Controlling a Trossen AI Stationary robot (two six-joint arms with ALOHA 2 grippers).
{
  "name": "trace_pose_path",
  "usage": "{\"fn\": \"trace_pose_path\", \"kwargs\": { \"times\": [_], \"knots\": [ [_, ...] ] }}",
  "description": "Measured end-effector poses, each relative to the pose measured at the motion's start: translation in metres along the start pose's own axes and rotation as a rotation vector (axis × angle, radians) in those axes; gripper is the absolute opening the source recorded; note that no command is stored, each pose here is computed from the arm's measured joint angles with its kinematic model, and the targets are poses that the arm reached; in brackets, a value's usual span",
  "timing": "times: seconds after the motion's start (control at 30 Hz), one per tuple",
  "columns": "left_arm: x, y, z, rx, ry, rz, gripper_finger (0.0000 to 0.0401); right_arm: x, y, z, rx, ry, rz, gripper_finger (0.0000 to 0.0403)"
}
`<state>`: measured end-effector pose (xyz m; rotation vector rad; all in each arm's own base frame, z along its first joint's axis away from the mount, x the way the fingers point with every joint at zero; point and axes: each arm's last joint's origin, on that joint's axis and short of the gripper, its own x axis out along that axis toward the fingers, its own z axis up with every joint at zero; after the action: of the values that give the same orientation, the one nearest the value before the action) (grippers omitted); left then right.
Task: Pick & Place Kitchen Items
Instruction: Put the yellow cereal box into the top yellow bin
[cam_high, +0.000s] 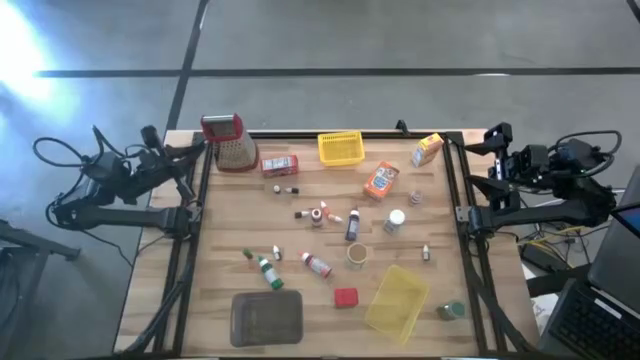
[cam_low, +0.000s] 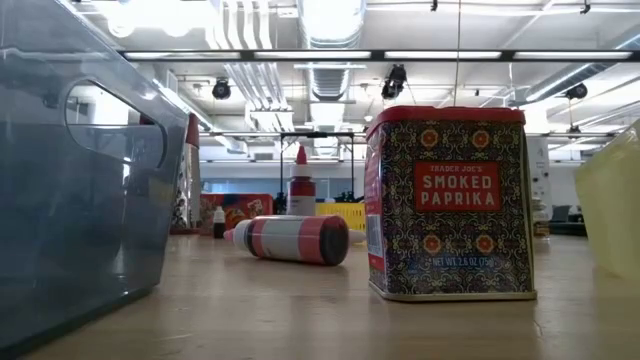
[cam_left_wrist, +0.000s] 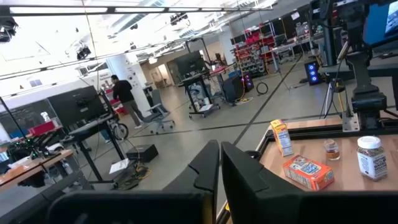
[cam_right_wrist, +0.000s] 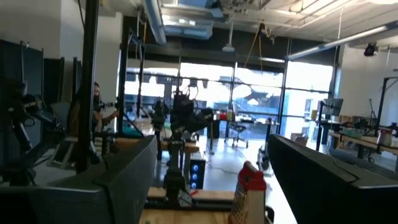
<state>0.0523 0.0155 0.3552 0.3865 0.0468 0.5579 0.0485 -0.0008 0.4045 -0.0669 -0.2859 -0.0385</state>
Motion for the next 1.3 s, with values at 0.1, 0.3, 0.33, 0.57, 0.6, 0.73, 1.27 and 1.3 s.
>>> {"fn": "trace_pose_path", "kwargs": {
  "times": [0.1,0.3,0.33,0.57,0.6,0.73,1.27,1.3],
  "knots": [
    [0.0,0.0,0.0,0.0,0.0,0.0,0.0023,0.006,0.0,0.002,0.063,-0.025,-0.001,0.0286],
    [0.0,0.0,0.0,0.0,0.0,0.001,0.0023,0.037,0.002,-0.012,0.064,0.073,0.002,0.0272],
    [0.0,0.0,0.0,0.0,0.0,0.001,0.0023,0.044,0.002,-0.015,0.062,0.092,0.0,0.027],
    [0.0,0.0,0.0,0.0,0.0,0.0,0.0023,0.074,-0.004,-0.034,0.031,0.198,-0.276,0.0253],
    [0.0,0.0,0.0,0.0,0.0,0.0,0.0023,0.077,-0.005,-0.036,0.021,0.212,-0.333,0.0251],
    [0.0,0.0,0.0,0.0,0.0,0.0,0.0023,0.082,-0.01,-0.042,-0.118,0.28,-0.504,0.0242],
    [0.0,0.0,0.0,0.0,0.0,0.0,0.0023,0.087,-0.056,-0.047,-0.196,0.888,-0.73,0.0206],
    [0.0,0.0,0.0,0.0,0.0,0.0,0.0023,0.091,-0.061,-0.048,-0.198,0.914,-0.716,0.0204]
  ]
}}
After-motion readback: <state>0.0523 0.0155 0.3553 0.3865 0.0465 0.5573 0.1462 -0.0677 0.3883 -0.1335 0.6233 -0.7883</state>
